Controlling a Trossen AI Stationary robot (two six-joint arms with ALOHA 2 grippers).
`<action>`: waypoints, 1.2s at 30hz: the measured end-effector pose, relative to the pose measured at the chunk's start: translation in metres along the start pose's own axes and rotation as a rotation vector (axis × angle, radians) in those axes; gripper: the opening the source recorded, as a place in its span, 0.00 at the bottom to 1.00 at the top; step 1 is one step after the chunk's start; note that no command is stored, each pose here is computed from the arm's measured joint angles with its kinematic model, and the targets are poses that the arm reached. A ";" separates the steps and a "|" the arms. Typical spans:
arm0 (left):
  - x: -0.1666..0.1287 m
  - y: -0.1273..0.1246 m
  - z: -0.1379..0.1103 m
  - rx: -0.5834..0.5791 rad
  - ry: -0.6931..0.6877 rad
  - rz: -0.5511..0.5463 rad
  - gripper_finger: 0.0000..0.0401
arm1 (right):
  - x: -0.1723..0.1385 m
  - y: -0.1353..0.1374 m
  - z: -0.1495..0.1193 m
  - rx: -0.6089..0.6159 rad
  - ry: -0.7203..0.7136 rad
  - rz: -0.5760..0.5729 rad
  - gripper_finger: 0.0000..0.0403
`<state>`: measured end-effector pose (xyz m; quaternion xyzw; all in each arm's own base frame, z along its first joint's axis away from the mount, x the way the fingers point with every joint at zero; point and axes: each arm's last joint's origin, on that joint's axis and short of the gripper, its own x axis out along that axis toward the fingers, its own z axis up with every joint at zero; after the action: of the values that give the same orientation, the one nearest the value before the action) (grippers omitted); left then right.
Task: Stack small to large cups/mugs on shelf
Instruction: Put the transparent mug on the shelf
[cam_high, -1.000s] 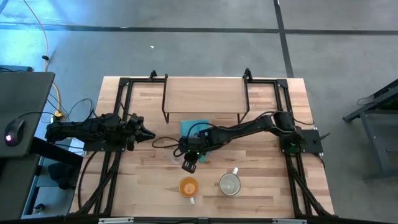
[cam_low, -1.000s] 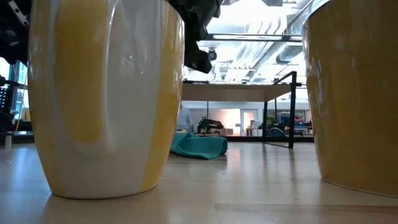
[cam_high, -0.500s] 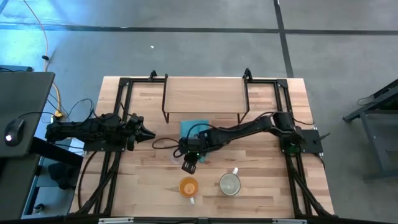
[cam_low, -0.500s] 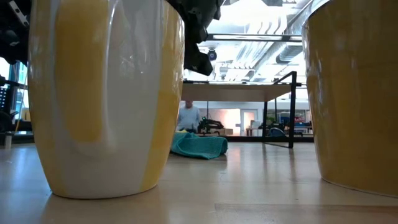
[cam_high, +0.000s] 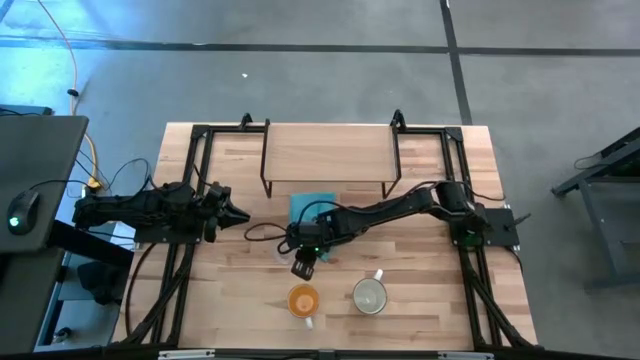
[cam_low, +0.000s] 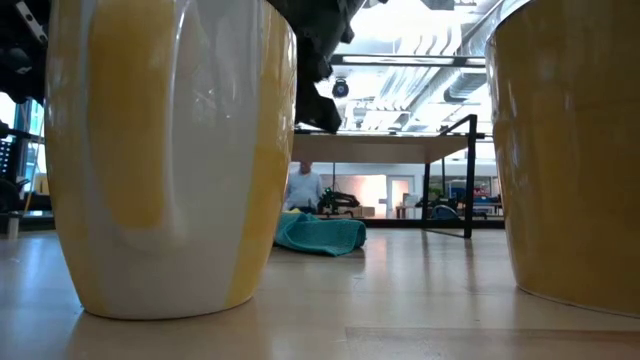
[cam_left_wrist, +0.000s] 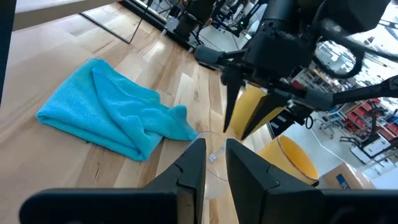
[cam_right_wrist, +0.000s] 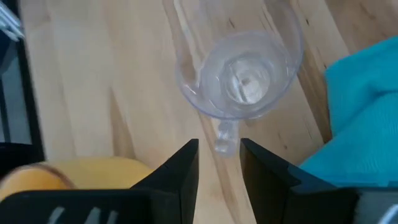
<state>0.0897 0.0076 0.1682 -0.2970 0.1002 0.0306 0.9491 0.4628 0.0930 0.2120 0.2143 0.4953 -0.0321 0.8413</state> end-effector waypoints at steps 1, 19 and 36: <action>0.000 0.000 0.000 0.000 0.000 0.000 0.13 | 0.002 -0.001 -0.001 0.000 0.006 -0.004 0.27; 0.000 0.000 0.000 0.009 -0.001 0.004 0.13 | 0.018 -0.002 -0.002 -0.008 0.007 0.001 0.27; 0.000 0.000 0.000 0.011 -0.001 0.004 0.13 | 0.017 -0.003 0.000 -0.005 0.006 0.023 0.03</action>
<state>0.0897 0.0077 0.1680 -0.2916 0.1007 0.0321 0.9507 0.4707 0.0930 0.1966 0.2179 0.4952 -0.0208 0.8408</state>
